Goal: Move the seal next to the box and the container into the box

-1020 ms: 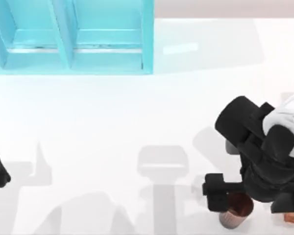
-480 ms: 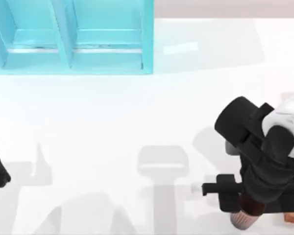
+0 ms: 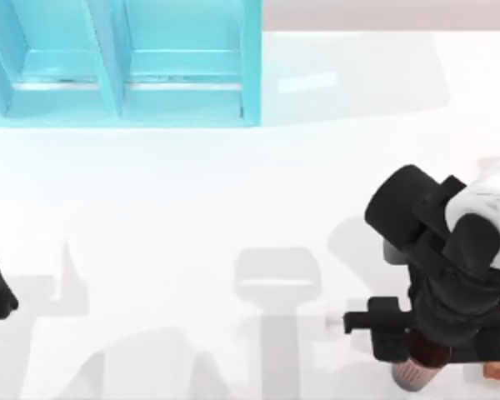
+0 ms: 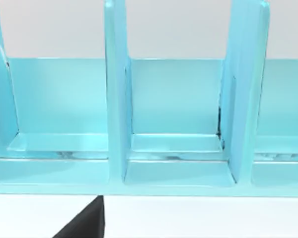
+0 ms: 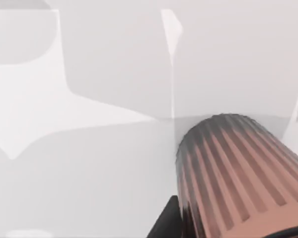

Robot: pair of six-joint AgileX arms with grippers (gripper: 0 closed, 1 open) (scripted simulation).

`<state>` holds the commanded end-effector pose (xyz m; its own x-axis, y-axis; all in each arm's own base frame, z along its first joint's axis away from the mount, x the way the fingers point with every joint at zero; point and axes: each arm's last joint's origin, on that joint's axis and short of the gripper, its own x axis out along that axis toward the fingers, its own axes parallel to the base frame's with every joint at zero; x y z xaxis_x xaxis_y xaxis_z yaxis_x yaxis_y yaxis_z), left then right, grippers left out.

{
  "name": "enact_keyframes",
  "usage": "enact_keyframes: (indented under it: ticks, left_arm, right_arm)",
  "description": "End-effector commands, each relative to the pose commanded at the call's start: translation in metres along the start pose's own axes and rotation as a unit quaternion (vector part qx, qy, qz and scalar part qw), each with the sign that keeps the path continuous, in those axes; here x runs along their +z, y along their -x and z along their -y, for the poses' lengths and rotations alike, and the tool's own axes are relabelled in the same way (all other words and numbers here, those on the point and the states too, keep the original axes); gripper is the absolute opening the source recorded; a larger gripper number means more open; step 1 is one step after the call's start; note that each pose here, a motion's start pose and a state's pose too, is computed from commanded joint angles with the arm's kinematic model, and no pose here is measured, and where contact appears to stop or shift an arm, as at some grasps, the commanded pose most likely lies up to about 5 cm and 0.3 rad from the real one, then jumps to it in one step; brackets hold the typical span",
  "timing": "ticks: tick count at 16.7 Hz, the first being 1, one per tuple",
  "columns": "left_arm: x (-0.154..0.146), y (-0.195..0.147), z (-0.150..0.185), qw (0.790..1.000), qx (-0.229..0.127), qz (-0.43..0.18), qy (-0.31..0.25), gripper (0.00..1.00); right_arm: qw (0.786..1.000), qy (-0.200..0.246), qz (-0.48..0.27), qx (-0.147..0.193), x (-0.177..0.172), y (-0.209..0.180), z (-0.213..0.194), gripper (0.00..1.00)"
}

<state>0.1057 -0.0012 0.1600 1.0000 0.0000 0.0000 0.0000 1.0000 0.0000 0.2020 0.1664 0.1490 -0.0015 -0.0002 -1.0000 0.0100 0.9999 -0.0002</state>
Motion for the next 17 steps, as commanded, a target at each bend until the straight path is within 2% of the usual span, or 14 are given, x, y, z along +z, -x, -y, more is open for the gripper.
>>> enact_keyframes:
  ticks: [5, 13, 17]
  left_arm:
    - [0.000, 0.000, 0.000, 1.000, 0.000, 0.000, 0.000, 1.00]
    - [0.000, 0.000, 0.000, 1.000, 0.000, 0.000, 0.000, 1.00]
    - [0.000, 0.000, 0.000, 1.000, 0.000, 0.000, 0.000, 1.00]
  right_arm:
    - [1.000, -0.002, 0.005, 0.004, 0.005, 0.012, 0.009, 0.00]
    - [1.000, -0.001, -0.005, -0.002, 0.003, 0.092, 0.093, 0.00]
    - [1.000, -0.001, 0.000, 0.000, 0.000, 0.100, 0.100, 0.00]
